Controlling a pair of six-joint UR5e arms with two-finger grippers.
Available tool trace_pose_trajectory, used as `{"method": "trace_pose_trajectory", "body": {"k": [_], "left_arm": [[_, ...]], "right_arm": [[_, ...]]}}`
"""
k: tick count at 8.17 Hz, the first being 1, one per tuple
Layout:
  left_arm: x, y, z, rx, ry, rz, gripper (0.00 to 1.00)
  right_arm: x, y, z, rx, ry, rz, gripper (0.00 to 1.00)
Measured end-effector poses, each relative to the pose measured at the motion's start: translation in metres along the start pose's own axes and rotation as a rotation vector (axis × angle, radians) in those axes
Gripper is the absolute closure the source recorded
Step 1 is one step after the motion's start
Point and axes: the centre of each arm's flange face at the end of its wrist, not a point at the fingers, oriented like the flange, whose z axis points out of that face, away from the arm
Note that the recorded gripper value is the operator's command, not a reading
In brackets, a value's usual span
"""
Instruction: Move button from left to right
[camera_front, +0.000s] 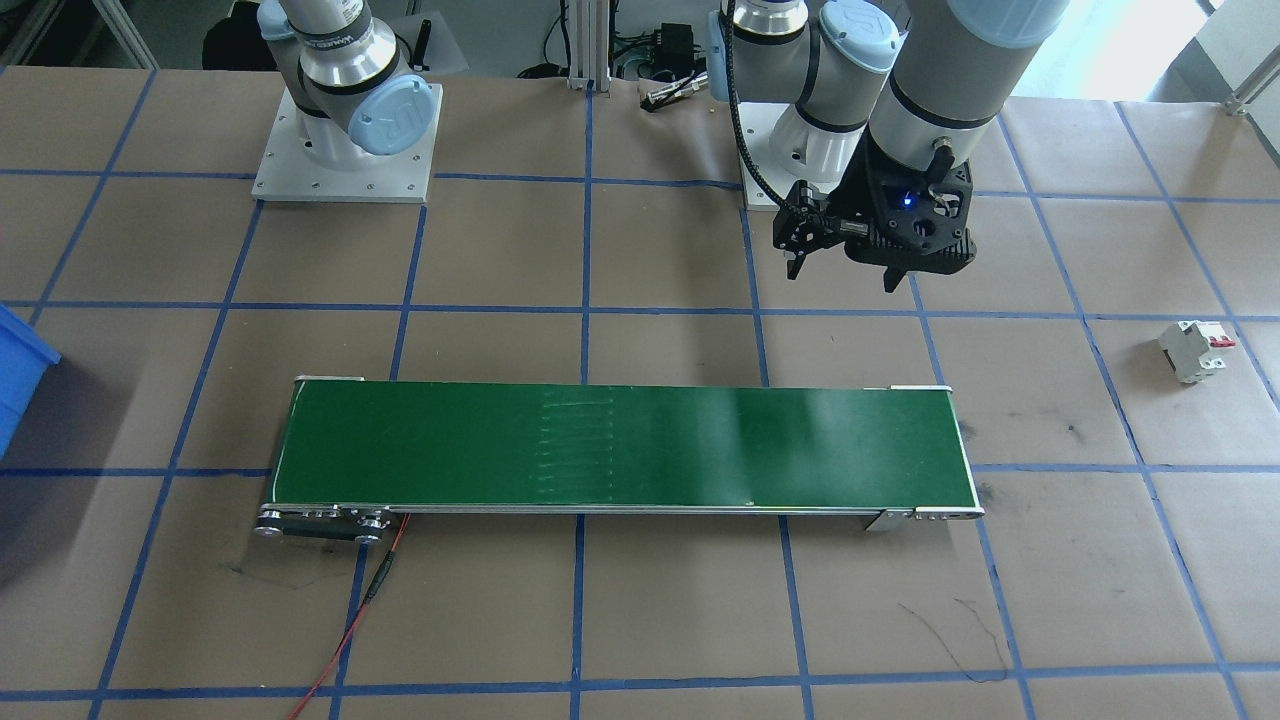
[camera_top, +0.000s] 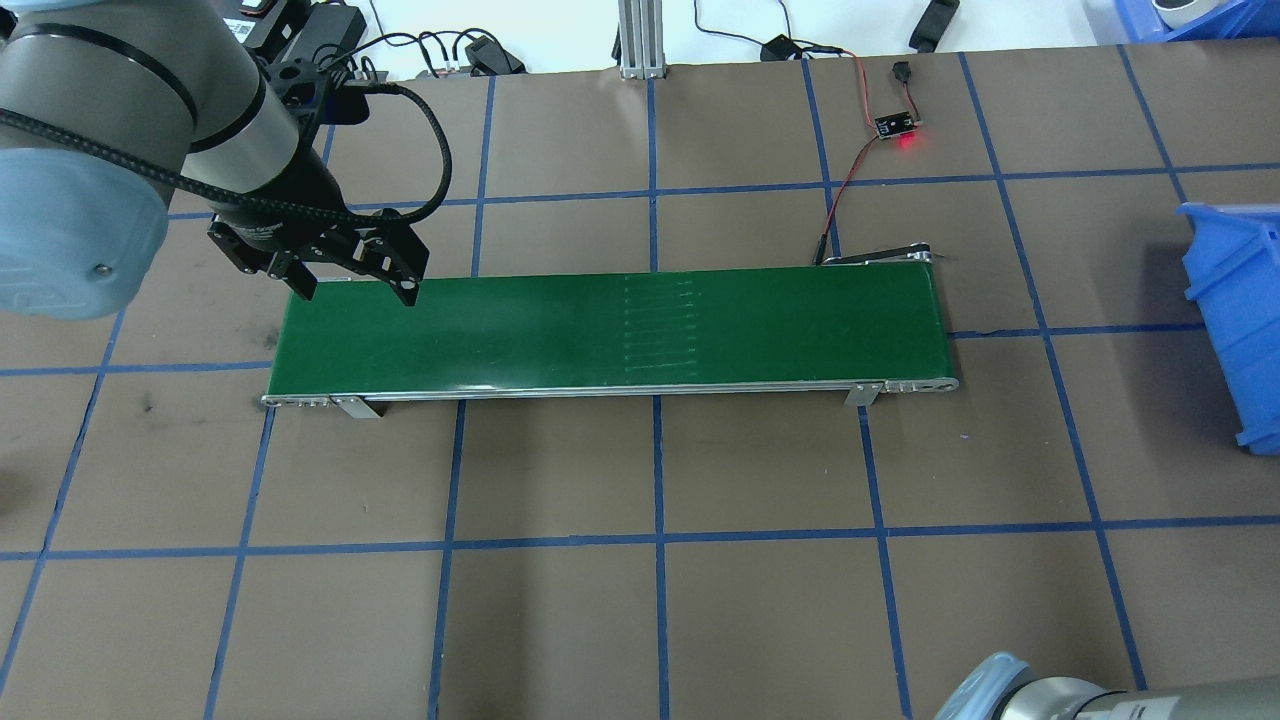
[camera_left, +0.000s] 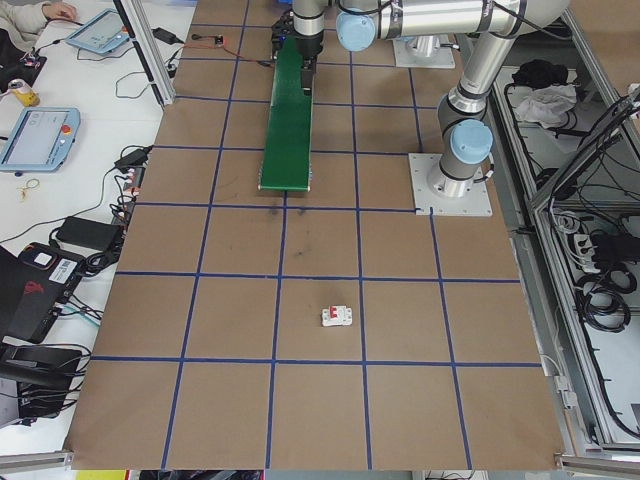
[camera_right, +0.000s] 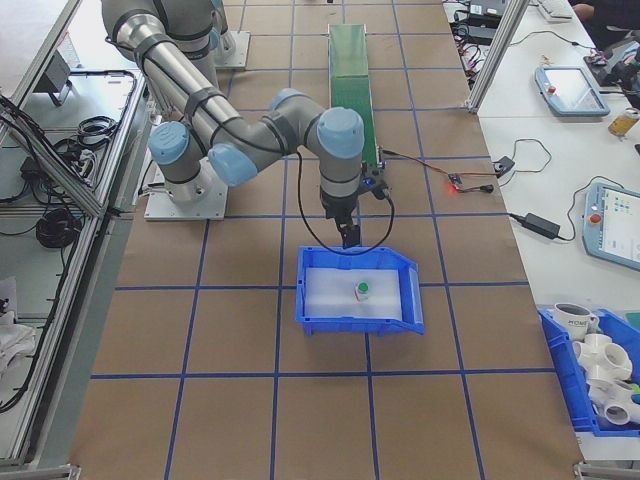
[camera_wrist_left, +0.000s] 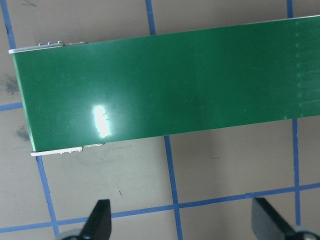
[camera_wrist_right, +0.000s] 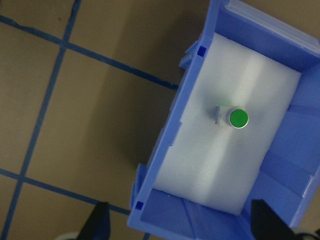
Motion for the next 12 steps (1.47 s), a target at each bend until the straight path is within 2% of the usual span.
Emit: {"method": "trace_pose_trajectory", "body": {"k": [2,5,7,9,10,12], "left_arm": [[0.000,0.000,-0.001,0.007,-0.002,0.002,0.00],[0.001,-0.001,-0.002,0.011,0.000,0.001,0.00],[0.001,-0.001,-0.001,0.010,0.004,-0.001,0.00],[0.002,-0.001,0.000,0.010,0.006,-0.003,0.00],[0.002,-0.001,0.000,0.011,0.004,-0.015,0.00],[0.003,-0.001,0.000,0.013,0.001,-0.035,0.00]], "right_arm": [[-0.073,-0.029,-0.062,0.002,0.000,0.109,0.00],[-0.184,-0.102,-0.114,0.020,-0.008,0.213,0.00],[-0.272,-0.150,-0.123,0.029,-0.023,0.259,0.00],[-0.360,-0.181,-0.119,0.023,-0.034,0.312,0.00],[-0.391,-0.192,-0.114,0.022,-0.037,0.326,0.00],[-0.412,-0.204,-0.106,0.028,-0.038,0.341,0.00]]}}
